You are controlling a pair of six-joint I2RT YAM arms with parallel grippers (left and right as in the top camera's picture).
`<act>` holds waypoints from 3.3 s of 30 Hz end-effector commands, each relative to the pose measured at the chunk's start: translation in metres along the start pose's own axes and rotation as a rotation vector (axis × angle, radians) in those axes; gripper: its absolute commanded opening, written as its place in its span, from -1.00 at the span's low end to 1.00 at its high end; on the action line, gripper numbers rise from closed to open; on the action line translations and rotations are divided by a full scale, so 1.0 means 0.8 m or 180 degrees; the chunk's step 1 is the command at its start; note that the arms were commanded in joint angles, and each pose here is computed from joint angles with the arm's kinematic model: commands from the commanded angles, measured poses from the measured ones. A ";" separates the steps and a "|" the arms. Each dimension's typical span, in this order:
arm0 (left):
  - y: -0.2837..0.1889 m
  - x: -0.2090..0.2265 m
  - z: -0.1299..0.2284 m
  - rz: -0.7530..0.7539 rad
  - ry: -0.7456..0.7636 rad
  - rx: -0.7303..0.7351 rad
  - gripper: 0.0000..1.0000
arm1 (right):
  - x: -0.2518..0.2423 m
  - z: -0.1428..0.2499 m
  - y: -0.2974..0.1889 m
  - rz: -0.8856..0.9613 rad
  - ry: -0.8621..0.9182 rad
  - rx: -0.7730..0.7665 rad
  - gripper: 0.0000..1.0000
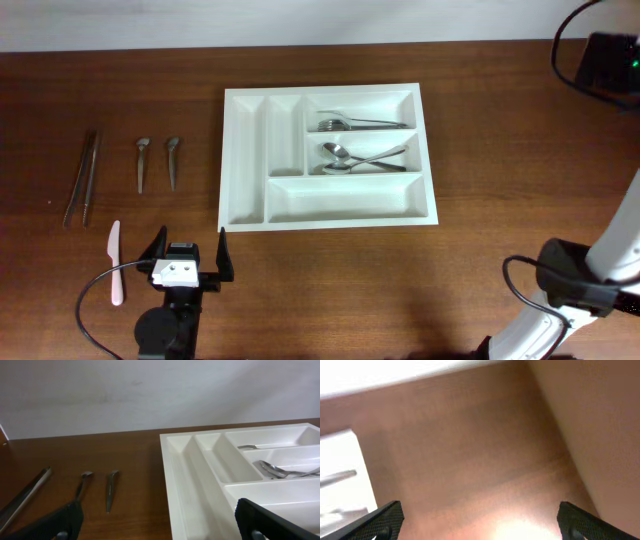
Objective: Pack container
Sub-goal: 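Withdraw the right gripper back to the right side of the table, then move the left gripper up over the two silver spoons left of the tray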
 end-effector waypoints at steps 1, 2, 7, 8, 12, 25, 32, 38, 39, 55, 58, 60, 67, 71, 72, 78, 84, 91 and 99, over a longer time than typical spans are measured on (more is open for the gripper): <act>0.000 0.003 0.001 -0.0065 -0.0022 0.0004 0.98 | -0.018 0.017 0.065 0.0429 0.0076 0.0478 0.97; 0.000 0.003 0.001 -0.0065 -0.0022 0.0004 0.98 | -0.023 0.021 0.082 0.0523 0.0107 0.0554 0.98; 0.000 0.003 0.001 -0.0065 -0.0022 0.0004 0.98 | -0.044 0.051 0.167 0.0687 0.0340 0.0925 0.97; 0.000 0.003 0.001 -0.0065 -0.0022 0.0004 0.98 | -0.047 0.058 0.179 0.0712 0.0375 0.0976 0.97; 0.000 0.003 0.001 -0.0065 -0.0022 0.0004 0.98 | -0.051 0.081 0.221 0.0703 0.0391 0.1042 0.98; 0.000 0.003 0.001 -0.0065 -0.0022 0.0004 0.98 | -0.046 0.129 0.259 0.0311 0.0056 0.0865 0.97; 0.000 0.003 0.001 -0.0065 -0.0022 0.0004 0.98 | -0.059 0.152 0.288 0.0335 0.0144 0.0860 0.98; 0.000 0.003 0.001 -0.0065 -0.0022 0.0004 0.98 | -0.095 0.158 0.304 0.0440 0.0356 0.0793 0.97; 0.000 0.003 0.001 -0.0065 -0.0022 0.0004 0.98 | -0.101 0.160 0.306 0.0461 0.0392 0.0795 0.97; 0.000 0.002 0.001 -0.0035 -0.0023 -0.0002 0.98 | -0.130 0.166 0.305 0.0533 0.0550 0.0865 0.98; 0.000 -0.001 0.000 0.0035 -0.0022 -0.0020 0.98 | -0.130 0.166 0.305 0.0533 0.0550 0.0865 0.97; 0.000 -0.003 0.000 0.0071 -0.0022 -0.0022 0.98 | -0.130 0.166 0.305 0.0533 0.0550 0.0865 0.97; -0.006 0.009 -0.018 -0.0035 -0.0029 -0.0086 0.98 | -0.130 0.166 0.305 0.0533 0.0550 0.0865 0.97; -0.029 0.054 -0.048 -0.0612 -0.0045 0.0287 0.98 | -0.130 0.166 0.305 0.0533 0.0550 0.0865 0.97; -0.036 0.065 -0.058 -0.0721 -0.0037 0.0392 0.98 | -0.130 0.166 0.305 0.0533 0.0550 0.0865 0.97; -0.041 0.109 -0.114 -0.0875 0.0295 0.1054 0.98 | -0.130 0.166 0.305 0.0533 0.0551 0.0865 0.97; 0.009 0.156 -0.156 -0.0485 0.0423 0.2124 0.98 | -0.130 0.166 0.305 0.0533 0.0551 0.0865 0.97; 0.066 0.163 -0.134 0.0250 0.0176 0.3216 0.98 | -0.130 0.166 0.305 0.0533 0.0550 0.0865 0.97; 0.084 0.157 -0.045 0.0584 0.0188 0.4475 0.98 | -0.130 0.166 0.305 0.0533 0.0550 0.0865 0.97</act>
Point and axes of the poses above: each gripper's point midway between its finger pads, its own y axis out along the fingers, its own x axis along the line the jaws close on, z = x × y, the point moved 6 cm from there along -y, back along the fingers, and after that the axes turned 14 degrees about y, right-handed, at the moved point
